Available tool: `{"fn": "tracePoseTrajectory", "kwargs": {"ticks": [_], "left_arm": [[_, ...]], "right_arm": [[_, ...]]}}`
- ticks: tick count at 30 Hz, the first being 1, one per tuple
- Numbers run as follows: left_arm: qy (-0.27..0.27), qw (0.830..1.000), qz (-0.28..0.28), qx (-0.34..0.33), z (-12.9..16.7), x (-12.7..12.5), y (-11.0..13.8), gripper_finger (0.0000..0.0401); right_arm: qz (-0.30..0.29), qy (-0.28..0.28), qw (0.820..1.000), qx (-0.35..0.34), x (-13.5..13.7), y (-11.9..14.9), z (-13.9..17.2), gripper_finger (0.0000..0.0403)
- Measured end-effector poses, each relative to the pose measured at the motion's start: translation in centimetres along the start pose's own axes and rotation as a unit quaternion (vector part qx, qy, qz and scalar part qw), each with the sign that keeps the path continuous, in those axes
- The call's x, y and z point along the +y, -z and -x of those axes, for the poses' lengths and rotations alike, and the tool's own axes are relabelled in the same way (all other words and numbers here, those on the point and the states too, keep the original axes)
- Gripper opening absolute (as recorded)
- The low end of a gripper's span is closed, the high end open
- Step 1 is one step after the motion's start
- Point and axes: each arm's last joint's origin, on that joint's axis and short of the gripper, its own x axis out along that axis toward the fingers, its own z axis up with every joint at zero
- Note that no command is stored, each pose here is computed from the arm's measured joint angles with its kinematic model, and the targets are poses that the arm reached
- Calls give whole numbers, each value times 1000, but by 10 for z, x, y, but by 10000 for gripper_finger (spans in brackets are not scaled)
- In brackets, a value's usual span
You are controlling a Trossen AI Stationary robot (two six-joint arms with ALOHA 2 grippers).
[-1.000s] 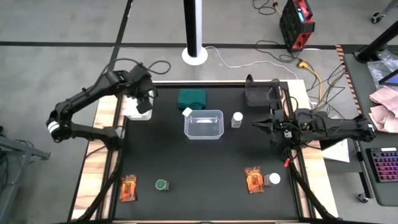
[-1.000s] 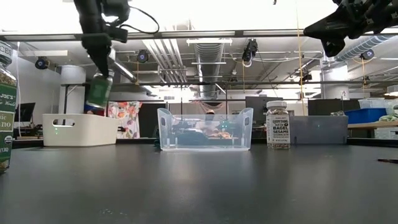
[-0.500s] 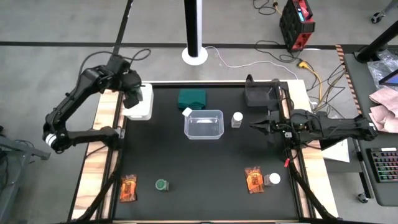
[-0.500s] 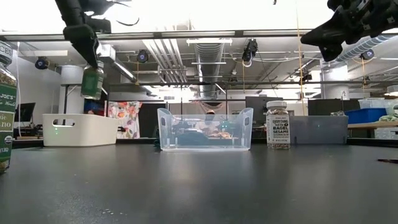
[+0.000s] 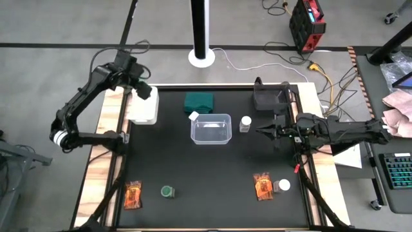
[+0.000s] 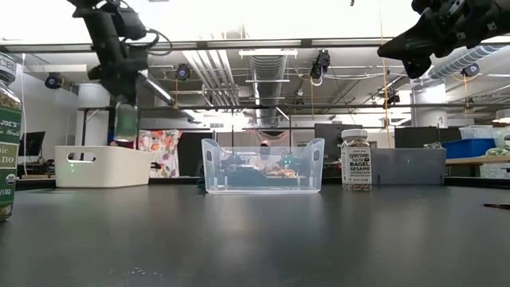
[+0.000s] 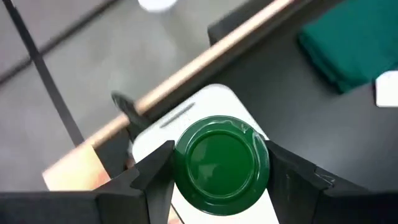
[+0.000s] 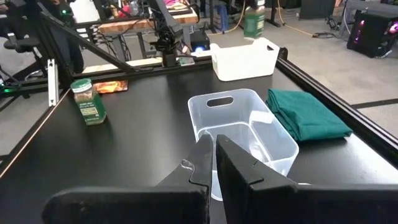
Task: Sort spices by type
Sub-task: Put the top green spice bottle into the white bin
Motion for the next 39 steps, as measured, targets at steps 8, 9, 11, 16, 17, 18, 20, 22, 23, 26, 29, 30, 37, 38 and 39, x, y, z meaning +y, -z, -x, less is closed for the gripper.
{"fn": "tracePoseTrajectory", "kwargs": {"ticks": [8,9,11,16,17,18,20,22,23,26,29,30,37,38,39], "left_arm": [[-50,998,45,-10,-8,-6,-7,190],[-51,998,26,5,-9,-7,-4,190],[-54,998,-7,30,-12,-10,1,190],[-65,997,-27,35,-18,-14,5,190],[-64,997,-31,40,-20,-14,6,190],[-64,996,-37,45,-22,-14,8,190],[-55,996,-51,51,-27,-16,12,190],[-38,995,-65,62,-33,-18,17,190],[-34,994,-72,69,-36,-19,20,190],[-32,993,-84,72,-44,-20,26,190],[-18,992,-98,80,-51,-23,32,190],[-17,991,-103,80,-54,-23,34,190],[-6,990,-116,76,-60,-25,37,190],[1,990,-119,73,-60,-25,37,191],[8,990,-121,71,-60,-26,37,191]], "right_arm": [[-4,0,1000,1,0,0,0,13],[-7,0,1000,2,0,0,0,13],[-10,0,1000,2,0,0,0,13],[-17,0,1000,6,0,2,0,13],[-17,1,1000,6,0,2,0,13],[-18,0,1000,6,0,2,0,13],[-18,1,1000,6,0,2,0,13],[-18,1,1000,6,0,2,0,13],[-18,1,1000,6,0,2,0,13],[-17,1,1000,6,0,2,0,13],[-14,1,1000,5,0,2,0,13],[-13,1,1000,4,0,2,0,13],[-11,0,1000,2,0,1,0,13],[-10,0,1000,2,0,1,0,13],[-10,0,1000,2,0,1,0,13]]}}
